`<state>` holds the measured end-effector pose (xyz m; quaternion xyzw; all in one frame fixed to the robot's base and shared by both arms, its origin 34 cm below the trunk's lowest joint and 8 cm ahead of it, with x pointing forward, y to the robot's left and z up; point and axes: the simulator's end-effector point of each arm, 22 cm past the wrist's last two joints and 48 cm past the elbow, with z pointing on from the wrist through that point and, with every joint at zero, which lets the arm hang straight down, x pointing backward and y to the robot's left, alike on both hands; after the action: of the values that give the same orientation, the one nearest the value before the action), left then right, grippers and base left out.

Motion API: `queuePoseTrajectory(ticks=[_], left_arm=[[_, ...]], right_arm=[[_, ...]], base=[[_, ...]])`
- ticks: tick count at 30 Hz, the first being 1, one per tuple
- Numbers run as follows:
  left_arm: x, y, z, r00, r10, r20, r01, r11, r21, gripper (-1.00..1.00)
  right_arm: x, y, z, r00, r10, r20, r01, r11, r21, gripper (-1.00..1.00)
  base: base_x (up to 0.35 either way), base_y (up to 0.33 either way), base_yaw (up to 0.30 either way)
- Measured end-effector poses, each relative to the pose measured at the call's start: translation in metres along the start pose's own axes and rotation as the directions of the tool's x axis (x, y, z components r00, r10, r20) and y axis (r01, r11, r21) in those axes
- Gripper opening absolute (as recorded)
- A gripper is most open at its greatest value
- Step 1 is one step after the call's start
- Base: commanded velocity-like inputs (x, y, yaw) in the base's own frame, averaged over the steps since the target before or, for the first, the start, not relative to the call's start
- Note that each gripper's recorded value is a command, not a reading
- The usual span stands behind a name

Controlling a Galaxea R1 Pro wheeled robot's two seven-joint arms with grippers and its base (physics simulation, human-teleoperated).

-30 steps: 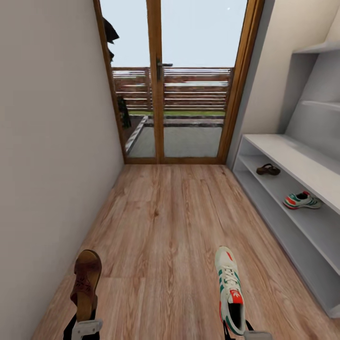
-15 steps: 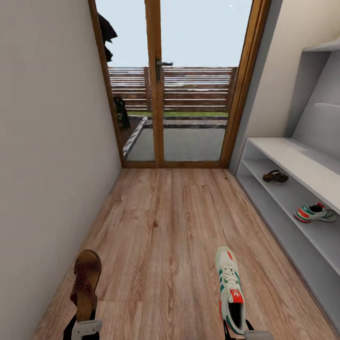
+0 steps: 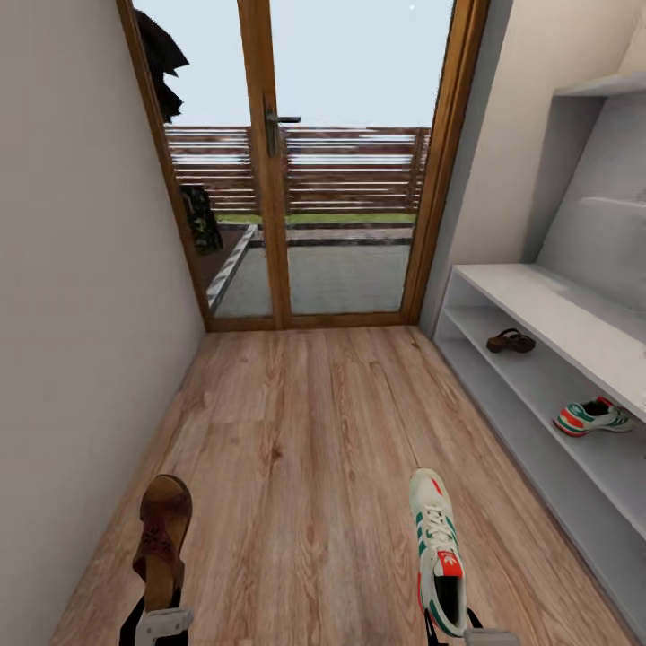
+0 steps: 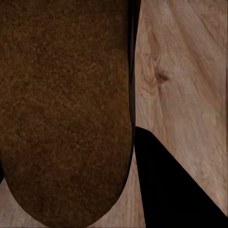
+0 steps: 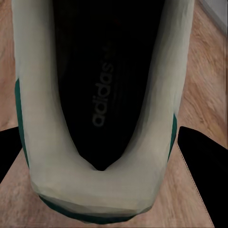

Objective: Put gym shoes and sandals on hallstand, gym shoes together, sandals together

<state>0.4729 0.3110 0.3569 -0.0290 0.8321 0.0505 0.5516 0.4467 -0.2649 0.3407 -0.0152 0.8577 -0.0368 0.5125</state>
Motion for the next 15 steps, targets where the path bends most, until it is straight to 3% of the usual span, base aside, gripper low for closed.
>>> queuePoseTrajectory(ticks=[15], left_arm=[[-0.0011, -0.0005, 0.0004, 1.000, 0.000, 0.003, 0.000, 1.000, 0.002, -1.00]], right_arm=[[-0.0001, -0.0001, 0.0001, 1.000, 0.000, 0.000, 0.000, 1.000, 0.000, -1.00]], base=[[0.339, 0.093, -0.263]])
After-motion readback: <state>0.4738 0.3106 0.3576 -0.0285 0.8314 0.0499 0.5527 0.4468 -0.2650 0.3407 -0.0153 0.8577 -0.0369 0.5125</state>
